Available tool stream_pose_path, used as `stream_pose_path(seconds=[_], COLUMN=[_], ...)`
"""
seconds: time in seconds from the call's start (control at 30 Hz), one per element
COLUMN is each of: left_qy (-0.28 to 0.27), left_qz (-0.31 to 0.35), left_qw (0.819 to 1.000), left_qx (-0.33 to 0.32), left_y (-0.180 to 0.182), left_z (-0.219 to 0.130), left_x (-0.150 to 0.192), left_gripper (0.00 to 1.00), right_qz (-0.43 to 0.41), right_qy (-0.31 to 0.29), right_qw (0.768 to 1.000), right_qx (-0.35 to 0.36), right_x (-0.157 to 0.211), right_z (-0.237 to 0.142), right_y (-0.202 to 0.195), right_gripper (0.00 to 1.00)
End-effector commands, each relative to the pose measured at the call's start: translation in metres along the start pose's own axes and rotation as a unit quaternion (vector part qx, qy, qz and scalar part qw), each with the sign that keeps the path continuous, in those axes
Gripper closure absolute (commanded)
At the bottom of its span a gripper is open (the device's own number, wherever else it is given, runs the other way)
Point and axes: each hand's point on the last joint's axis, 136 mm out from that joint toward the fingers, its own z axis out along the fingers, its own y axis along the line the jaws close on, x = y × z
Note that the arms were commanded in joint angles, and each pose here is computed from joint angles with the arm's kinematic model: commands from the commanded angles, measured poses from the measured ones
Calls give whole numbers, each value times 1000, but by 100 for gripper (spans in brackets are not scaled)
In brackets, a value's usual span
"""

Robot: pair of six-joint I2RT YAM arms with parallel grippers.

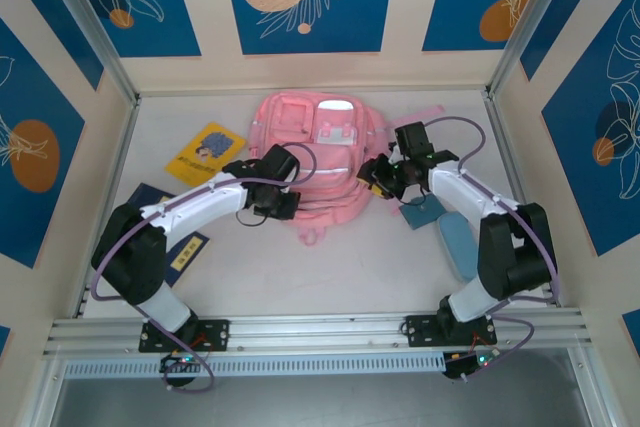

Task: Pack books, pencil case, and school supplies into a backpack

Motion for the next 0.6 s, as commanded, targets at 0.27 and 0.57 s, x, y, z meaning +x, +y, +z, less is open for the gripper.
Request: stream_pose_path(seconds=[0.27,0.57], left_qy=[-41,-29], left_qz=[48,57], left_qw=[991,990], left_qx=[118,122], left_y=[-87,-97], left_z=[-11,1], left_x=[-24,-19], left_gripper=[100,100], right_qz=[80,167], right_qy=[-2,57], right_qw=[996,982], right_qx=[38,65], right_x=[23,31], right_z=[-14,33], right_y=[28,28], right_gripper=[49,54])
